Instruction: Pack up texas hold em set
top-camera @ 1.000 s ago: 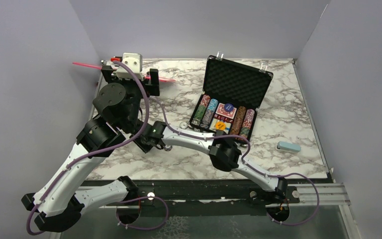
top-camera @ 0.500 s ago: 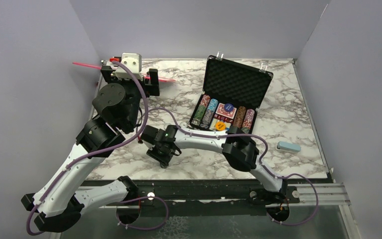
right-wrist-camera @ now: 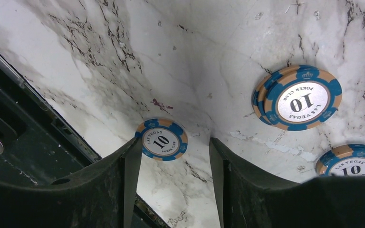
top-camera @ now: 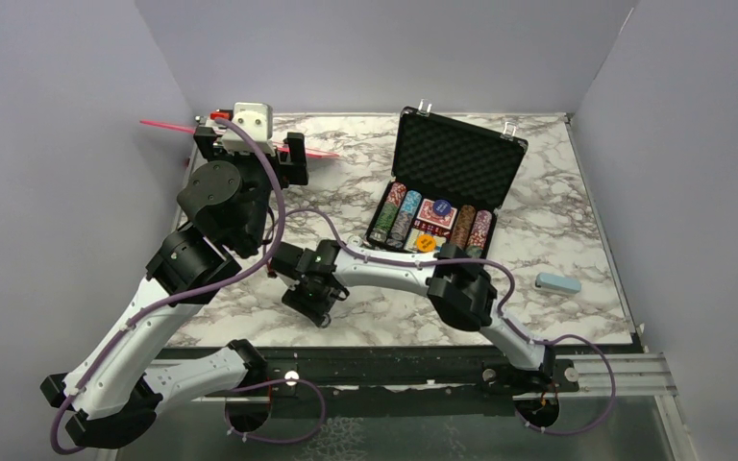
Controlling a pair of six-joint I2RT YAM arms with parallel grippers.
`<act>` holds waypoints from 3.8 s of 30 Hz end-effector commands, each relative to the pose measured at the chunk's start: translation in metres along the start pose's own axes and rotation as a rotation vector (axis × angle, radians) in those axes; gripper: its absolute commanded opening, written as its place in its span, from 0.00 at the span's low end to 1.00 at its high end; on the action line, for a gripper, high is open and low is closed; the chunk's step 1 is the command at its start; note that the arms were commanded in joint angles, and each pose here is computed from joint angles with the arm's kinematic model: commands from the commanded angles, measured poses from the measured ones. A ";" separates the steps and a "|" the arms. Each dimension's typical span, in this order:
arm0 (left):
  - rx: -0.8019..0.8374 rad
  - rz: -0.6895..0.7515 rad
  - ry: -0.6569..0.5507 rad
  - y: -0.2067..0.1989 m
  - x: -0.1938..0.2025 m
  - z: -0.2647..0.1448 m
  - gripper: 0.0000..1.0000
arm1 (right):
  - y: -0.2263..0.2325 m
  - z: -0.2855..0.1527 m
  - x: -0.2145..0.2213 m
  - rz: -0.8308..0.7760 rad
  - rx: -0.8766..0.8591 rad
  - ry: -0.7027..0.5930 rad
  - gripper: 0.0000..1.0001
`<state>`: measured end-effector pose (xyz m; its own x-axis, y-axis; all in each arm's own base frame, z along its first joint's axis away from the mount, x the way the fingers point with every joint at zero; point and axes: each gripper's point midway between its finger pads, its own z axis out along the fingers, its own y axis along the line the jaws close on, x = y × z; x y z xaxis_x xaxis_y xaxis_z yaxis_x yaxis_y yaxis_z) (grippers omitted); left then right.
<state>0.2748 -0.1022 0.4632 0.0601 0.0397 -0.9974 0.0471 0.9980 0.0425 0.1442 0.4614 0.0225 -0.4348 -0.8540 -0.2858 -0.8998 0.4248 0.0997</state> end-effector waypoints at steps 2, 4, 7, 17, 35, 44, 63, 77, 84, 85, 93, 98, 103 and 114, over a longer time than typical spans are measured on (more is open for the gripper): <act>0.022 -0.028 -0.027 0.000 -0.012 -0.004 0.99 | 0.007 0.008 0.009 0.005 0.031 0.052 0.58; 0.020 -0.027 -0.024 -0.001 -0.011 -0.003 0.99 | 0.010 0.010 0.011 0.005 0.031 0.064 0.58; 0.020 -0.024 -0.022 -0.001 -0.010 -0.002 0.99 | 0.014 0.012 0.014 0.002 0.032 0.077 0.58; 0.012 -0.018 -0.018 0.001 -0.006 -0.004 0.99 | 0.004 0.028 0.030 0.020 0.093 0.140 0.55; 0.005 -0.026 -0.028 0.004 -0.010 -0.005 0.99 | -0.011 -0.020 -0.029 0.061 0.222 -0.057 0.43; 0.002 -0.034 -0.036 0.006 -0.015 -0.006 0.99 | -0.026 -0.045 -0.057 0.120 0.254 -0.170 0.46; -0.002 -0.015 -0.026 0.004 -0.007 -0.004 0.99 | 0.009 0.000 -0.005 0.041 0.058 0.039 0.63; -0.008 -0.002 -0.027 0.006 -0.007 -0.005 0.99 | 0.007 0.017 0.006 0.033 0.071 0.093 0.57; -0.010 0.000 -0.026 0.007 -0.005 -0.005 0.99 | -0.002 0.027 0.019 0.060 0.127 0.140 0.42; -0.009 0.001 -0.025 0.007 -0.004 -0.005 0.99 | -0.002 0.026 0.018 0.061 0.131 0.135 0.41; -0.010 -0.001 -0.027 0.007 -0.005 -0.005 0.99 | -0.007 -0.017 -0.026 0.071 0.186 -0.022 0.44; -0.013 -0.014 -0.033 0.008 -0.008 -0.006 0.99 | -0.015 -0.044 -0.047 0.090 0.222 -0.107 0.46; -0.009 -0.017 -0.034 0.007 -0.009 -0.005 0.99 | -0.030 -0.050 -0.054 0.122 0.263 -0.141 0.46; -0.007 -0.019 -0.030 0.006 -0.008 -0.005 0.99 | -0.058 -0.038 -0.063 0.209 0.302 -0.189 0.46</act>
<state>0.2727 -0.0994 0.4623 0.0660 0.0498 -0.9966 0.0459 0.9975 0.0529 0.2098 0.4742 0.0552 -0.5551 -0.7329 -0.3934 -0.7658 0.6349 -0.1022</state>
